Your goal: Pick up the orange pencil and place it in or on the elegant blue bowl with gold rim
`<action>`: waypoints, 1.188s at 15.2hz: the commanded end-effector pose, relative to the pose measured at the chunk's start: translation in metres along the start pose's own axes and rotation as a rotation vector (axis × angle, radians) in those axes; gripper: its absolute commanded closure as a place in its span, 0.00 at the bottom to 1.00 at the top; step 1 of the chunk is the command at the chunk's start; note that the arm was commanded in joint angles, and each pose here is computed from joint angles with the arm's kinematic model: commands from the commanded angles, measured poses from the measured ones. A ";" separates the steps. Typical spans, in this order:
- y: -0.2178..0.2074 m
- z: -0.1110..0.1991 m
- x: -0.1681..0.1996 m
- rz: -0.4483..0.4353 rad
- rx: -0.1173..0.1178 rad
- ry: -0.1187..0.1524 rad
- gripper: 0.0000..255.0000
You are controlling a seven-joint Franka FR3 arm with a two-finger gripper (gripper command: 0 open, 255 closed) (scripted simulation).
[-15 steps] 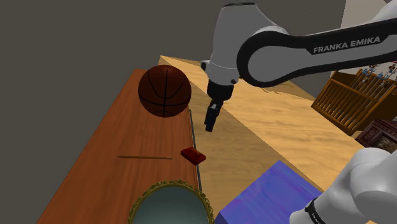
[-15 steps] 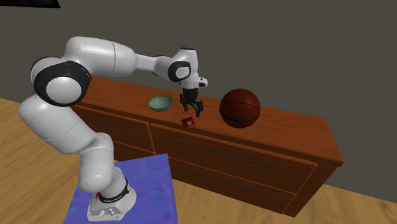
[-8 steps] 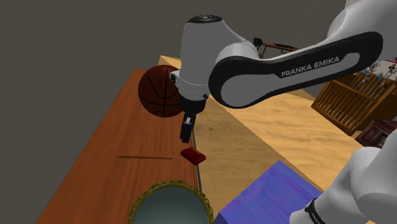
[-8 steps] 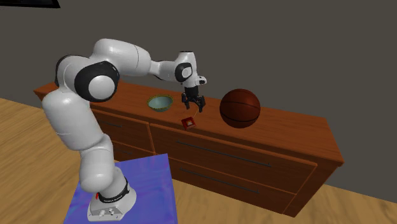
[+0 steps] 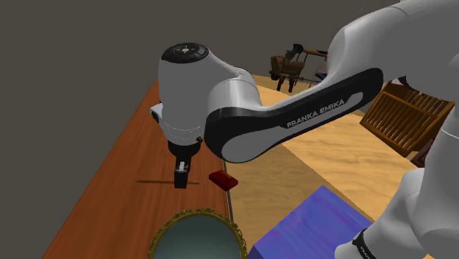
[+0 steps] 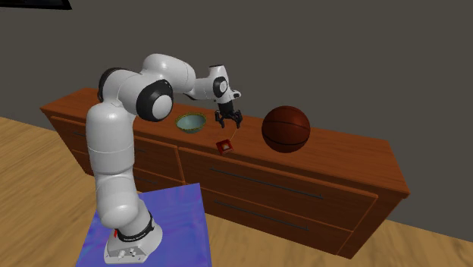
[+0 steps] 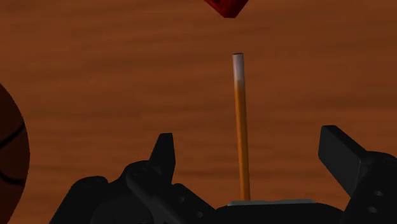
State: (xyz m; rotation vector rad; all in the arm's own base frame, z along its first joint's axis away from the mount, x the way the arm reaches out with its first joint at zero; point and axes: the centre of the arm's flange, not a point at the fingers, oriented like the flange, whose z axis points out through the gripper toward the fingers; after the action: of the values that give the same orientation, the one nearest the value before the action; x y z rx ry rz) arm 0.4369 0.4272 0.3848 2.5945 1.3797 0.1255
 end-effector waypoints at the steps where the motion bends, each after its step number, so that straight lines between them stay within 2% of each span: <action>1: -0.008 0.005 0.016 -0.038 -0.014 0.008 0.00; 8: -0.008 0.045 0.017 -0.038 -0.014 0.008 0.00; 16: -0.008 0.045 0.017 -0.038 -0.014 0.008 0.00; 17: -0.008 0.045 0.017 -0.038 -0.014 0.008 1.00; 18: -0.008 0.045 0.017 -0.038 -0.014 0.008 1.00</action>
State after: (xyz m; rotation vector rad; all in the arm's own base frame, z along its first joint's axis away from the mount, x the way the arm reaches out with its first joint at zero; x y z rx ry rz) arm 0.4473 0.4390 0.3391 2.5577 1.4243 0.1396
